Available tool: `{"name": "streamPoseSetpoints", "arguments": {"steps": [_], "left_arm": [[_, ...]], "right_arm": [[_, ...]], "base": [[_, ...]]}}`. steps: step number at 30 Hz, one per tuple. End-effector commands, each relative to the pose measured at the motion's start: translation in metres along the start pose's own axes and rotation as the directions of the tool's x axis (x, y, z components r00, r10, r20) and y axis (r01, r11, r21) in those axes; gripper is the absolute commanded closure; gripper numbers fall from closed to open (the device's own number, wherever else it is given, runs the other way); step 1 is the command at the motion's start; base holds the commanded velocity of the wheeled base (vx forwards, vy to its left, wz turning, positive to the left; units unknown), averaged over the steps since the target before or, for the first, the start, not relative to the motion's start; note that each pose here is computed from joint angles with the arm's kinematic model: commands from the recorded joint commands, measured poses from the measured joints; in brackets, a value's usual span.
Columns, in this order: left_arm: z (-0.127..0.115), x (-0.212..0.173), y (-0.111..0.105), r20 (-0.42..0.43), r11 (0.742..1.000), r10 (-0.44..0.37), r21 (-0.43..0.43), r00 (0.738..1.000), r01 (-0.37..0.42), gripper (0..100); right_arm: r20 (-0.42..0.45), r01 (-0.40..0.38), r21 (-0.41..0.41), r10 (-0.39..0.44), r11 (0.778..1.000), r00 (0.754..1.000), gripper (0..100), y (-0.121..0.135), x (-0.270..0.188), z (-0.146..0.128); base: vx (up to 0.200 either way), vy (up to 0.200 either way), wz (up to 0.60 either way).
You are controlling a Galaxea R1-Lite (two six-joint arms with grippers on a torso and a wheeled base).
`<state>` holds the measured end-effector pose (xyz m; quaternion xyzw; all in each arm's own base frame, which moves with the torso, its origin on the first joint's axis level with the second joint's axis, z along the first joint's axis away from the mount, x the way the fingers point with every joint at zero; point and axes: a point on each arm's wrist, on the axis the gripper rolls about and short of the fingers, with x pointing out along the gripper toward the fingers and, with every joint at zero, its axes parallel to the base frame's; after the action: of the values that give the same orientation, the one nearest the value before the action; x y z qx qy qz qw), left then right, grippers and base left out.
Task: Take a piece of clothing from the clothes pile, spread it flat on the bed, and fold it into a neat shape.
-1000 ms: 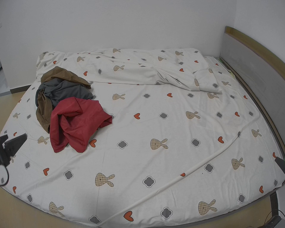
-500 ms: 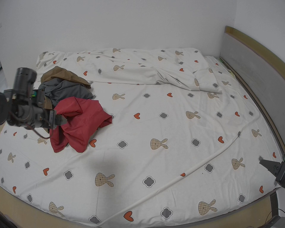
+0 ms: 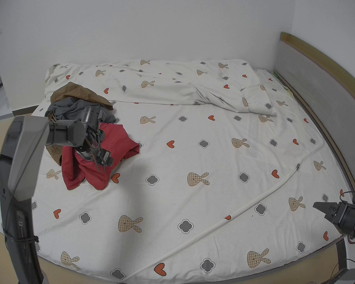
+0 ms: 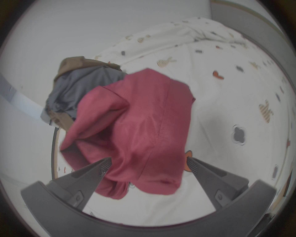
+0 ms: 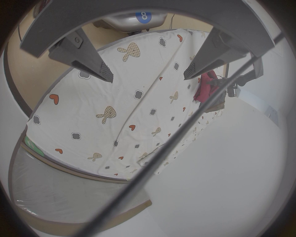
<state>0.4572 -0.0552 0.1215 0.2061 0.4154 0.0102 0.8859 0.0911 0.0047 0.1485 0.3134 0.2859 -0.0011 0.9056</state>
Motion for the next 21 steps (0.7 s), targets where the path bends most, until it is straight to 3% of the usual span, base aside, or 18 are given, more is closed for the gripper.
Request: {"name": "streamPoseSetpoints", "arguments": {"steps": [1, 13, 14, 21], "left_arm": [[-0.013, 0.075, -0.023, -0.111, 0.995, 0.009, 0.102, 0.994, 0.002, 0], [-0.019, 0.084, -0.026, -0.134, 0.994, 0.005, 0.113, 0.991, 0.011, 0], [-0.019, 0.084, -0.026, -0.134, 0.994, 0.005, 0.113, 0.991, 0.011, 100], [-0.002, 0.055, -0.013, -0.068, 0.996, 0.018, 0.086, 0.998, -0.013, 100]], "right_arm": [[-0.052, 0.037, 0.028, -0.035, 0.999, 0.998, 0, -0.005, 0.013, -0.002], [-0.067, 0.015, 0.029, -0.013, 0.999, 0.998, 0, -0.005, 0.012, -0.003], [-0.067, 0.015, 0.029, -0.013, 0.999, 0.998, 0, -0.005, 0.012, -0.003], [-0.07, 0.013, 0.029, -0.011, 0.999, 0.997, 0, -0.005, 0.012, -0.003]], "base": [[0.0, 0.0, 0.0], [0.0, 0.0, 0.0], [0.0, 0.0, 0.0], [0.0, 0.0, 0.0]]}}
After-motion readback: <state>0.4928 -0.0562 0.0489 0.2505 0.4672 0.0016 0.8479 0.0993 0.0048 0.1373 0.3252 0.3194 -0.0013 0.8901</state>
